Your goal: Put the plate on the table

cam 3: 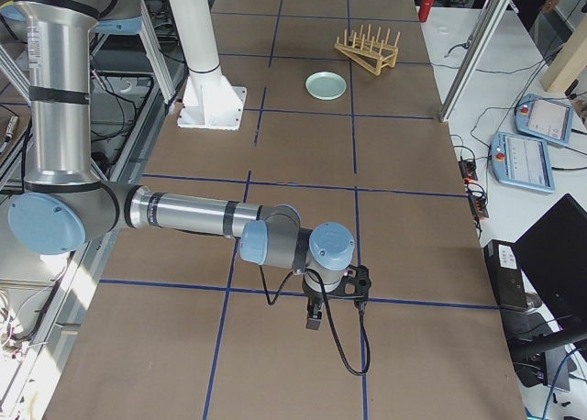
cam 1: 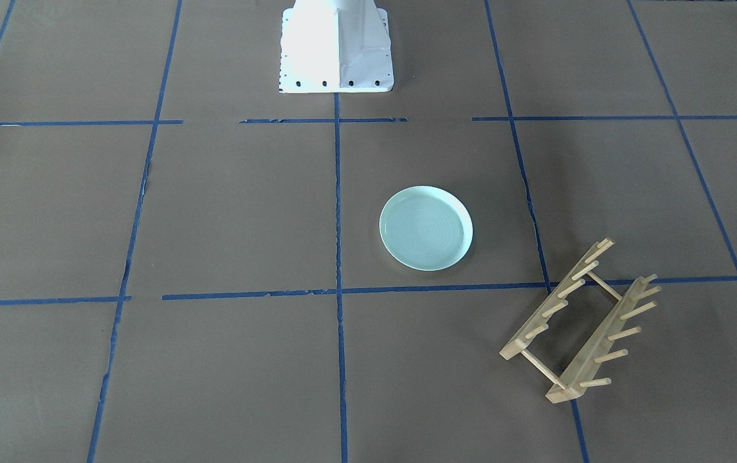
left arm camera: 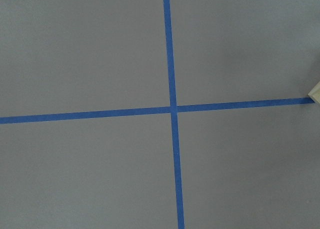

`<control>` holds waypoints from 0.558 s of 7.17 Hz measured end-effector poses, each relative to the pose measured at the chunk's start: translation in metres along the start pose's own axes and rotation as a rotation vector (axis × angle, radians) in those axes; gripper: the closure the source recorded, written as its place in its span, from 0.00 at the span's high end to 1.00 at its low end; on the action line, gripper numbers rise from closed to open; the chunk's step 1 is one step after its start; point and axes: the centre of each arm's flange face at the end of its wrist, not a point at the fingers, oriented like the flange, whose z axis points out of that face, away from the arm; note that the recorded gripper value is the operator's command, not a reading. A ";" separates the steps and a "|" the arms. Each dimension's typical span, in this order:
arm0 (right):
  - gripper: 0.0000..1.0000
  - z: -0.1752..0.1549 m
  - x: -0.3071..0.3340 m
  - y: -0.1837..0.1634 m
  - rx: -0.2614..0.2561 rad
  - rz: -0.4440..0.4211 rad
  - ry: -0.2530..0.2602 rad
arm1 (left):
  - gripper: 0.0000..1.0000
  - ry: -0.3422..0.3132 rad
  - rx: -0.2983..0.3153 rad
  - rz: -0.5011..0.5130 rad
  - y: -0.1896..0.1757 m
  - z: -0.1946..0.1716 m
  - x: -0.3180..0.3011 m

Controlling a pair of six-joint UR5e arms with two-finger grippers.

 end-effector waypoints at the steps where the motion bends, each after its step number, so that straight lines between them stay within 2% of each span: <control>1: 1.00 0.000 0.000 0.000 0.000 0.000 0.000 | 1.00 0.000 0.000 -0.001 0.000 0.000 0.000; 4: 1.00 0.000 0.000 0.000 0.000 0.000 0.000 | 1.00 0.000 0.003 -0.001 0.000 -0.001 0.000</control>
